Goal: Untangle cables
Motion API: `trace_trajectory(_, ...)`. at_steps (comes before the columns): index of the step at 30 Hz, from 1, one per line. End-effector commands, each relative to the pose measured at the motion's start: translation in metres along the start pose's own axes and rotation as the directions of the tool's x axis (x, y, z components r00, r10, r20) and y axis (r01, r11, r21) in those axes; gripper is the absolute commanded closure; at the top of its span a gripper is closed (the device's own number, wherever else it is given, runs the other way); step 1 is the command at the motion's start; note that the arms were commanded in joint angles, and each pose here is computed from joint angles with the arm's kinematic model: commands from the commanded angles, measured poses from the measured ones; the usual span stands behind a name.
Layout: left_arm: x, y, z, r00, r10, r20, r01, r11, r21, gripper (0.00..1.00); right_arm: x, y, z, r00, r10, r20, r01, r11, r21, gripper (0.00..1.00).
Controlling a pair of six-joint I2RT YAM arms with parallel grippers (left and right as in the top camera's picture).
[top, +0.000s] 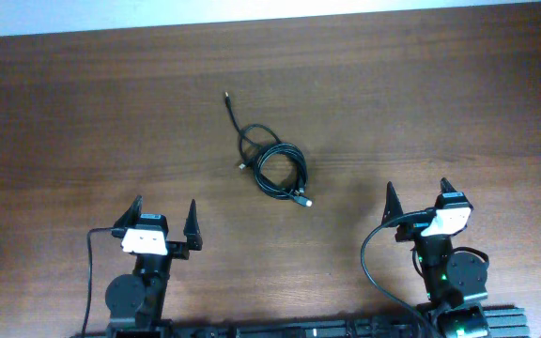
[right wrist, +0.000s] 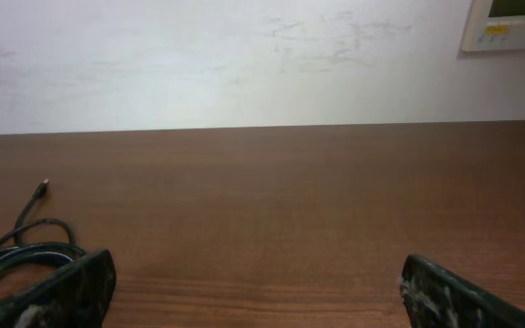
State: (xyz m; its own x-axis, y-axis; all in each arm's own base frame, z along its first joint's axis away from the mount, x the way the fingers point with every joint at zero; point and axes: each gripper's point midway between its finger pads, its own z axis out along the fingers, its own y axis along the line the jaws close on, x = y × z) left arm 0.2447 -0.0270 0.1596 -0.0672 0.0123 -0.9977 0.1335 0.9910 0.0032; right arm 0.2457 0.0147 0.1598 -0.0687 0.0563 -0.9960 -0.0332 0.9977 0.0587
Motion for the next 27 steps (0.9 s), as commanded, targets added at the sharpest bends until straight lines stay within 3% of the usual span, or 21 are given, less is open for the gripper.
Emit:
trace_trajectory(1,0.0012,-0.0019,-0.0002,1.000,0.018,-0.002,-0.018,1.000,0.013,0.01,0.0028,-0.0010,0.0000,1.000,-0.004,-0.006,0.004,1.000,0.004,0.02)
trace_trajectory(25,0.0000,-0.0020,-0.0002,1.000,0.017,0.002,-0.017,1.000,0.014,0.01,0.0028,-0.0009,0.0000,1.000,-0.004,-0.006,0.004,1.000,0.004,0.02)
trace_trajectory(27,-0.0015,-0.0021,-0.0005,0.999,-0.038,0.005,0.038,0.999,0.014,0.01,0.0028,-0.0010,0.0000,1.000,-0.004,-0.006,0.004,1.000,0.004,0.02)
